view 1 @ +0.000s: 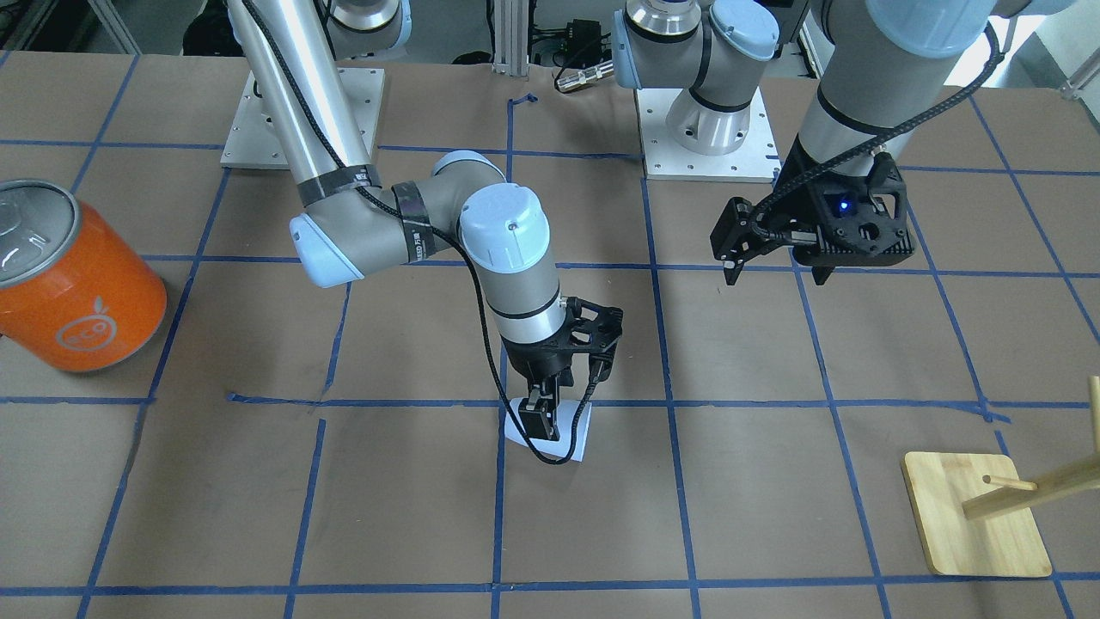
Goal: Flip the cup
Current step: 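Carry the cup with the right gripper toward the left arm and lower it, then release the cup on its side and raise the right gripper, then reach the left gripper to the lying cup's base while the right arm withdraws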
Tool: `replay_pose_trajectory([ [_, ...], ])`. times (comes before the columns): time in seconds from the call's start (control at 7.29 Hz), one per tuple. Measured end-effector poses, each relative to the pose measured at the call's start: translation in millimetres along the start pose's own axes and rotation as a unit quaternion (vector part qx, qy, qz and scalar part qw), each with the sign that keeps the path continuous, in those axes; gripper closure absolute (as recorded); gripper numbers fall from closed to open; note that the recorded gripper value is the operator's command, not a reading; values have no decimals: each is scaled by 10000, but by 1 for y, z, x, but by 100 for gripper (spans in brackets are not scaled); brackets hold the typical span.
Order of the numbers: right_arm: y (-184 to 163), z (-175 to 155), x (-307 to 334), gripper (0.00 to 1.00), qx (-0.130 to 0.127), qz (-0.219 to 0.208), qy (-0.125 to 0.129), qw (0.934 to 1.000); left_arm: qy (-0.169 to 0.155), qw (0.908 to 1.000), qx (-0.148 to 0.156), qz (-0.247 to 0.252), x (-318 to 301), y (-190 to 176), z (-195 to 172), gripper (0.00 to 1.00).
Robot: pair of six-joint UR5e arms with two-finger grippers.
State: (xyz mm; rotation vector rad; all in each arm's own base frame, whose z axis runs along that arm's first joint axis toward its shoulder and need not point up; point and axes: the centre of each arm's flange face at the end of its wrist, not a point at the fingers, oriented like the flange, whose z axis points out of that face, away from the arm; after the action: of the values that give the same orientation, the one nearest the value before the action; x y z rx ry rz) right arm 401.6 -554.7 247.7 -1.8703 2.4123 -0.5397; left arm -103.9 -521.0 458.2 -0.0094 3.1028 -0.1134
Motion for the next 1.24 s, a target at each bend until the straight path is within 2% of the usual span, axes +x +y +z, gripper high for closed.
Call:
replay_pose_trajectory([
  [0.27,13,-50,28,12,98,364,-80,9993,-14,10000,-77,-1,0,-1,7,0],
  [0.55,56,-108,65,9,104,1151,-160,9932,0,9999,-138,13,0,-1,13,0],
  [0.69,84,-120,81,1,1,1599,-211,9869,22,9998,-189,21,0,-1,19,0],
  [0.82,107,-125,92,0,-90,2068,-239,9781,74,9997,-226,41,0,-7,31,0],
  [0.96,121,-131,98,0,-179,2488,-222,9681,284,9994,-198,65,4,-22,53,0],
  [1.1,129,-147,99,0,-316,2785,-155,9598,678,9976,-78,80,12,-40,78,0],
  [1.24,140,-175,97,0,-482,3159,-43,9475,1101,9939,40,90,21,-58,104,0],
])
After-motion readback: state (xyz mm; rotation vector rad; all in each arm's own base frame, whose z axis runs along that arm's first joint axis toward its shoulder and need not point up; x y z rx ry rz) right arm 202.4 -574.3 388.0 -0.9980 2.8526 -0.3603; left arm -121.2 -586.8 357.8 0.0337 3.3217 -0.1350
